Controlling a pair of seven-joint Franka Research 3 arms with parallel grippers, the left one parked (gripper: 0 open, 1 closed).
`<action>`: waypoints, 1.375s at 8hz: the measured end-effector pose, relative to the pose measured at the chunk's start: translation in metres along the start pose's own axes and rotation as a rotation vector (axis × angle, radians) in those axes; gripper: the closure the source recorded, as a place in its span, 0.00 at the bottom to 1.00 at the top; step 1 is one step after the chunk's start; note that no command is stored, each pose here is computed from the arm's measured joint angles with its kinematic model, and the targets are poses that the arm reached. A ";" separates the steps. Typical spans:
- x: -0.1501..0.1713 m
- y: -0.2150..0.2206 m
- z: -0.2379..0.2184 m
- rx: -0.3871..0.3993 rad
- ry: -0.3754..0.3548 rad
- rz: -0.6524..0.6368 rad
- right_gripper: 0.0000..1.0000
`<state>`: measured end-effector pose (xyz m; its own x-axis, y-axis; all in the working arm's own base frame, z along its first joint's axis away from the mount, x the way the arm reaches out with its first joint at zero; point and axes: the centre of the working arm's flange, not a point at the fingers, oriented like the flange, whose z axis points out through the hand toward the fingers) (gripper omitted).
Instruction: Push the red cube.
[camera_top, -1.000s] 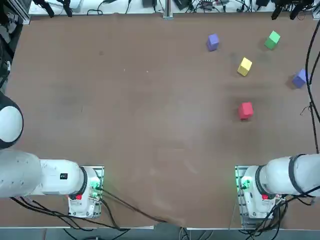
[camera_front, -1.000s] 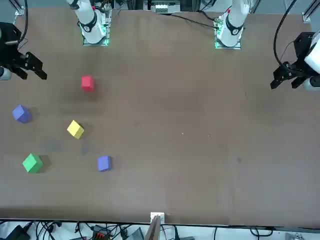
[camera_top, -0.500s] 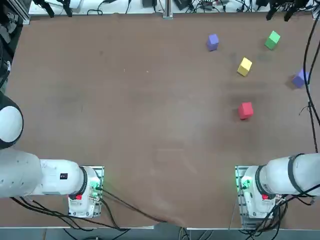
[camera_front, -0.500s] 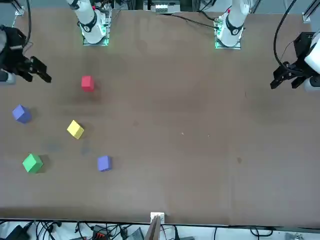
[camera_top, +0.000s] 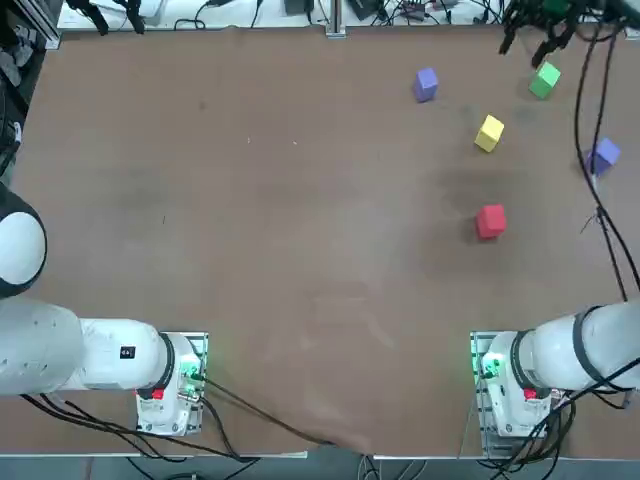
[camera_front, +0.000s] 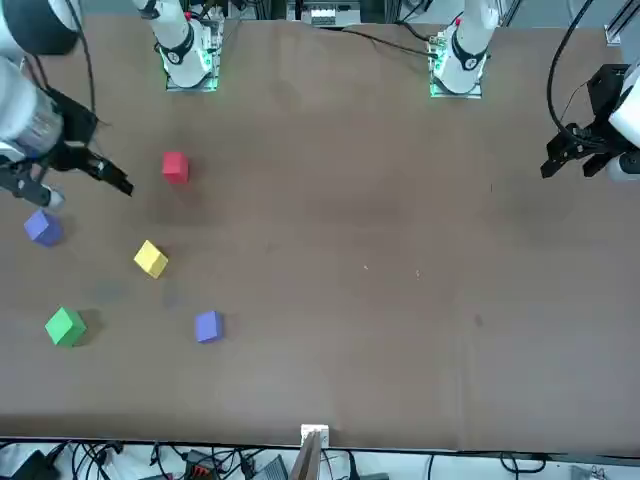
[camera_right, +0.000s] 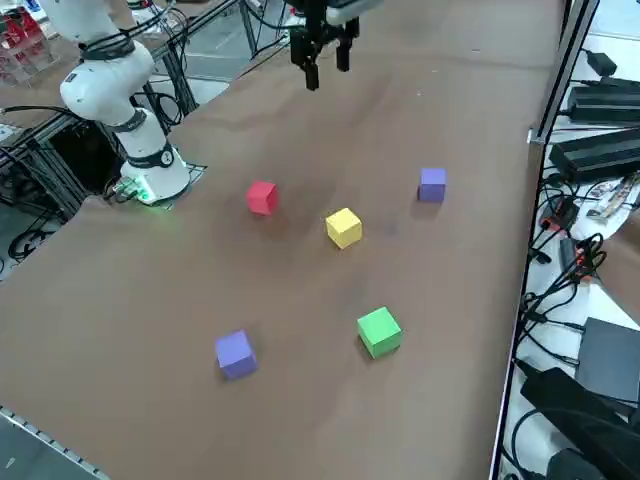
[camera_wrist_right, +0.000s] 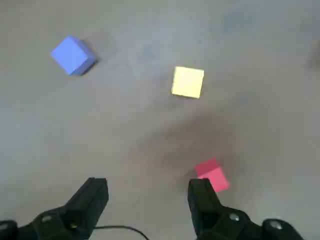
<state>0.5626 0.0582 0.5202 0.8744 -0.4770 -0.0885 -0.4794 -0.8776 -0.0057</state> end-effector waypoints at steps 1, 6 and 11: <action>-0.002 -0.001 0.024 -0.005 -0.005 0.090 0.04; -0.028 0.008 0.110 -0.004 0.004 0.594 0.13; -0.076 0.007 0.200 -0.007 0.015 0.946 0.15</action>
<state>0.4779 0.0977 0.3274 0.1240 -0.9915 -0.0405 -0.9896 -0.1266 0.0681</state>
